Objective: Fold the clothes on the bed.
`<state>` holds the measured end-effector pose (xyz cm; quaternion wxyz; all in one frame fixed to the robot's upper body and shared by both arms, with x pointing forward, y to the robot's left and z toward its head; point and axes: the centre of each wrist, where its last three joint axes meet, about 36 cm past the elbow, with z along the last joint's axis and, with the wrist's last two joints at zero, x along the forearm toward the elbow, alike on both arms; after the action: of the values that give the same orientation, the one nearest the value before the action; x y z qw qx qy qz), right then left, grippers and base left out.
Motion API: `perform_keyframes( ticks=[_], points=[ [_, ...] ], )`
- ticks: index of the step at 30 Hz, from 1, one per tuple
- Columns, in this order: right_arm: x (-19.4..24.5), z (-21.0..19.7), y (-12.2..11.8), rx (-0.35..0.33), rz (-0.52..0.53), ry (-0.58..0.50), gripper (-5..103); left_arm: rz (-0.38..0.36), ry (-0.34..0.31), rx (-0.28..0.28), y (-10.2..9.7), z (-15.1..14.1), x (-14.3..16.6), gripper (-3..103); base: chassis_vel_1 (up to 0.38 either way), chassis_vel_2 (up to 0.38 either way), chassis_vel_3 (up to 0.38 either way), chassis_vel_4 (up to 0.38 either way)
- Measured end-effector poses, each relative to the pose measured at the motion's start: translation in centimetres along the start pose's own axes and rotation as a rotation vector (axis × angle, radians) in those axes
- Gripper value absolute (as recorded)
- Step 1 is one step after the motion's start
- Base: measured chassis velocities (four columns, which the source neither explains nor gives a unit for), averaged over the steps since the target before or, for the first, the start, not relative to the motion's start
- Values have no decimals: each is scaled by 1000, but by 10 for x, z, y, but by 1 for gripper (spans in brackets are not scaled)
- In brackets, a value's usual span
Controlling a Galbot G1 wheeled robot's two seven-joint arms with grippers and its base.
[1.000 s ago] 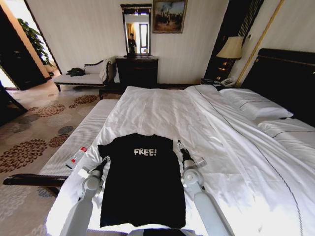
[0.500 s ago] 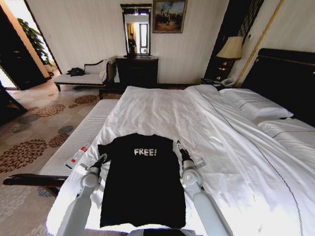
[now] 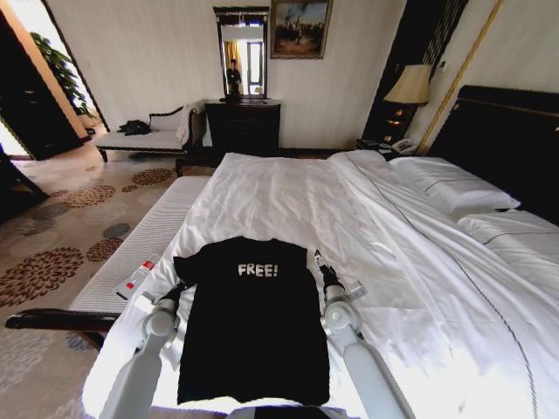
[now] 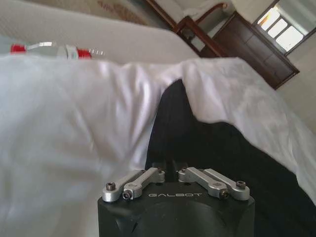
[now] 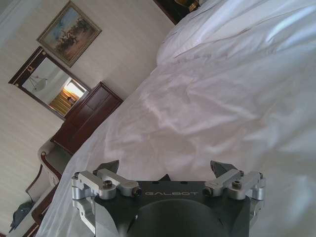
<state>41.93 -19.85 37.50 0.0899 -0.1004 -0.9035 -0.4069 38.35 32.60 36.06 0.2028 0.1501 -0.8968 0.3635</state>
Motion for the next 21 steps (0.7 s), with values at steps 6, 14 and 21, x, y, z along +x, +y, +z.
perform_keyframes(
  ticks=[6,14,21],
  points=[
    [-1,1,1,1,-2,1,100,0,18,18,-1,10,7,40,0,0,0,0],
    [-1,-1,-1,4,2,-2,100,9,11,26,-6,6,8,67,0,0,0,0],
    [-2,3,-1,6,5,3,100,-7,23,33,1,11,16,89,0,0,0,0]
  ],
)
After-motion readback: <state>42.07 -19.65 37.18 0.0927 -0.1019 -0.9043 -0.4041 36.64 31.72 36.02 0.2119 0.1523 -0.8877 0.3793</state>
